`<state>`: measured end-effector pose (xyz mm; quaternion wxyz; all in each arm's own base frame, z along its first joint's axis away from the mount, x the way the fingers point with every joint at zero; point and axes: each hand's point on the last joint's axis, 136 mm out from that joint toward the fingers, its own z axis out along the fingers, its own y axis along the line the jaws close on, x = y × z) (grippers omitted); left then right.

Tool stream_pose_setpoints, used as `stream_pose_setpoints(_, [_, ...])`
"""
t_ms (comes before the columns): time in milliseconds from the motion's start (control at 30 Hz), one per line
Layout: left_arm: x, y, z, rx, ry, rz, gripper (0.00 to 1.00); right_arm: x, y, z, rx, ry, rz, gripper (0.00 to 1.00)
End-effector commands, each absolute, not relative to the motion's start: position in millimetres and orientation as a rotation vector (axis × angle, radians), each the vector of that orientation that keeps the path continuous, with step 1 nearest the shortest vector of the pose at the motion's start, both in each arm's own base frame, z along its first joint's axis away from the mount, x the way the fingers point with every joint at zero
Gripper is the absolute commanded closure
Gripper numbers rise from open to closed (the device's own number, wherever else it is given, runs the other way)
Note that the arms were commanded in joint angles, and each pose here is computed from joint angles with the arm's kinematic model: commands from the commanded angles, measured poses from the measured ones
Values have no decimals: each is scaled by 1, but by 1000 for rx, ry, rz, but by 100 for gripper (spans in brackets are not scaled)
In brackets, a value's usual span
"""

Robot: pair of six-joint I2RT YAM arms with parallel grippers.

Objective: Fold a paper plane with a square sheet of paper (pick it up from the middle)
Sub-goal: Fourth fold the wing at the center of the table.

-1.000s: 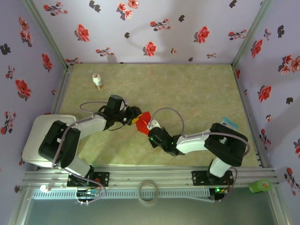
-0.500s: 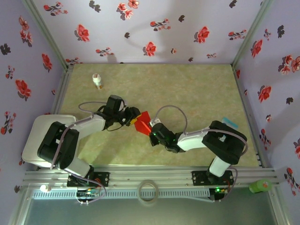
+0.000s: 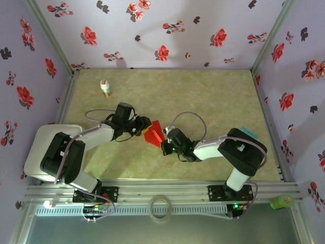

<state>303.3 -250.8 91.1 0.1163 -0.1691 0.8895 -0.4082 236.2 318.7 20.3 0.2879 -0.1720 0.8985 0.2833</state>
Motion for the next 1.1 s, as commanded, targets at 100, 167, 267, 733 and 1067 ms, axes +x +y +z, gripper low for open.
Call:
stream_pose_setpoints(100, [310,-248,105,-451,2564,-1193,79,233,319,16,-343,2478,941,96])
stream_pose_setpoints(167, [309,-249,103,-443,2567,-1196,84,235,320,18,-302,2487,999,96])
stream_pose_setpoints(267, [309,-251,101,-431,2571,-1208,91,237,320,17,-256,2488,1047,97])
stream_pose_setpoints(733, [311,-270,90,-361,2578,-1322,94,238,315,16,-133,2513,1170,98])
stream_pose_setpoints(1067, [309,-285,75,-317,2615,-1351,95,237,310,10,-47,2527,1213,100])
